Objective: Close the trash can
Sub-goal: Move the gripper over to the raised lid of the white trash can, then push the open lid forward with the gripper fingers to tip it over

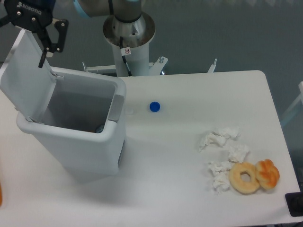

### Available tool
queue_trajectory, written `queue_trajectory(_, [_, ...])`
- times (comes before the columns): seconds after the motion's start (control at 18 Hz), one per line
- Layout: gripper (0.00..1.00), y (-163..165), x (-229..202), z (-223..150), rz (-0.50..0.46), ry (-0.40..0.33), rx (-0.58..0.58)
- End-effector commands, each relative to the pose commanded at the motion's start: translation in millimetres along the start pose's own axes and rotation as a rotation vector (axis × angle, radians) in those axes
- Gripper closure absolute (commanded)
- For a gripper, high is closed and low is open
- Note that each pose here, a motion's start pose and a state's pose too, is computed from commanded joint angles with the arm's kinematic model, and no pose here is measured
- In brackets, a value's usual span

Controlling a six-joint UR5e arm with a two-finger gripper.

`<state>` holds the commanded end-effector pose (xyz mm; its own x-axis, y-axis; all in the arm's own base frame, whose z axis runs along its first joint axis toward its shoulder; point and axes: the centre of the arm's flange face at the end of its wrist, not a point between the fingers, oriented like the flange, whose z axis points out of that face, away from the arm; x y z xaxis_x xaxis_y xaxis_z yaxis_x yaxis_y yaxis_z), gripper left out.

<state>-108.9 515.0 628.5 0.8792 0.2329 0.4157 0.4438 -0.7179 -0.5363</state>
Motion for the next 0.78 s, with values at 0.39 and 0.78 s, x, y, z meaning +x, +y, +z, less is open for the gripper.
queue_trajectory(0.39, [0.00, 14.5, -13.1, 15.6, 0.029, -0.042, -0.038])
queue_trajectory(0.78, [0.00, 14.5, -28.2, 11.5, 0.010, -0.066, -0.028])
